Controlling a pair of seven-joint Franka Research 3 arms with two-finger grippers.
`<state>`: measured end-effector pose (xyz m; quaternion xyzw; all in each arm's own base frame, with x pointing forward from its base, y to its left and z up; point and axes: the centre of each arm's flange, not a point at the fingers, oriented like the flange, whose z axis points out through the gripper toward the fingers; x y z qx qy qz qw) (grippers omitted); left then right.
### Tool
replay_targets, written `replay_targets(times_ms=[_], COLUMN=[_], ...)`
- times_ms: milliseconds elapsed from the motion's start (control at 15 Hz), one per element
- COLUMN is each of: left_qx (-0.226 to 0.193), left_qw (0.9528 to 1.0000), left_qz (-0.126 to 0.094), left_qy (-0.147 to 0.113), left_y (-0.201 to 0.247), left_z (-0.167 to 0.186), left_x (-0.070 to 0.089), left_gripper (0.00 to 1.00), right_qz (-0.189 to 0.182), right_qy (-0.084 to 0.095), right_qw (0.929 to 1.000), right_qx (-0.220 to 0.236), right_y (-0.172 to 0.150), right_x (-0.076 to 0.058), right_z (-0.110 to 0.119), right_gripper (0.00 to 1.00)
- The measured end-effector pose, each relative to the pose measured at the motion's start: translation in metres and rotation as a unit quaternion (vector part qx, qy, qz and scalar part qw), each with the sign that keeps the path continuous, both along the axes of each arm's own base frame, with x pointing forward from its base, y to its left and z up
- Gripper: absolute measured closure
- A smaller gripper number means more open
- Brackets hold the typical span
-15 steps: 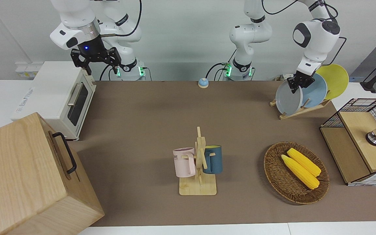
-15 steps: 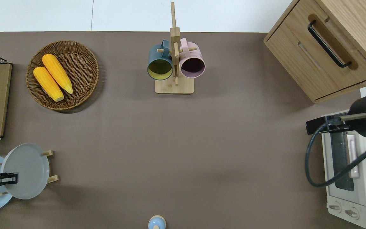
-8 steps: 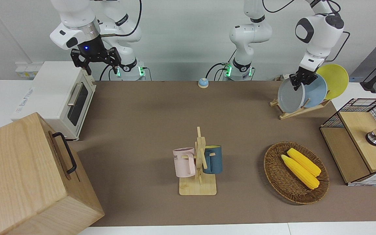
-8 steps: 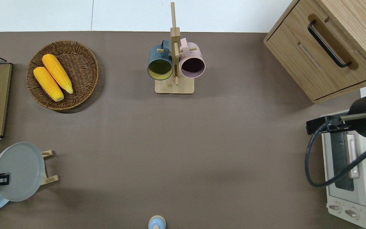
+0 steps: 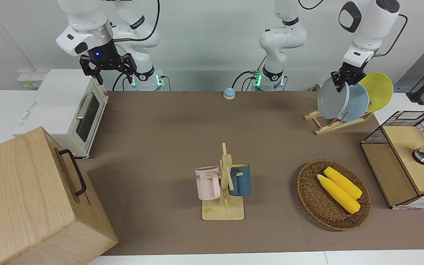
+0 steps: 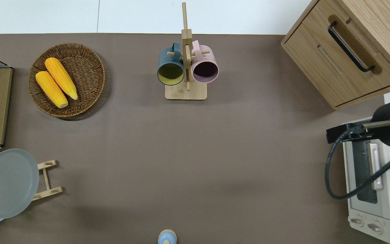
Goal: Pick gray plate from low plate rack and place it on table with left arm
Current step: 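Lift the gray plate up out of the rack with the left gripper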
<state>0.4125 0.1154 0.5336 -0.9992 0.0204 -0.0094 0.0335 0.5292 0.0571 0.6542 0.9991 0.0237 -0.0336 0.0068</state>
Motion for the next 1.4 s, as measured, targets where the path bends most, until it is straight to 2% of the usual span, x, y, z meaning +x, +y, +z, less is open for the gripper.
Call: replay_targets(times_ms=[267,467,667,867,1133,1400], left_qx=[0.000,-0.040,-0.084,-0.136,-0.199,-0.245], left_qw=[1.0000,0.9992,0.9959,0.9894,0.9779,0.9656], left_qz=[-0.002,0.006,0.031,0.048,0.055,0.060], left_qy=[0.004,0.000,0.001,0.012,0.034,0.062], left_y=[-0.008,-0.017,-0.026,-0.034,-0.043,-0.053], left_z=[0.042,0.063,0.073,0.072,0.066,0.041], left_x=[0.000,-0.002,-0.003,-0.006,-0.010,-0.010], left_gripper=[0.89,0.89,0.89,0.89,0.89,0.89], right_qz=[0.000,0.000,0.000,0.000,0.000,0.000], right_qy=[0.000,0.000,0.000,0.000,0.000,0.000], right_qw=[1.0000,1.0000,1.0000,1.0000,1.0000,1.0000], right_qx=[0.000,0.000,0.000,0.000,0.000,0.000], right_y=[0.000,0.000,0.000,0.000,0.000,0.000], right_x=[0.000,0.000,0.000,0.000,0.000,0.000], right_z=[0.000,0.000,0.000,0.000,0.000,0.000], right_gripper=[0.01,0.01,0.01,0.01,0.01,0.01])
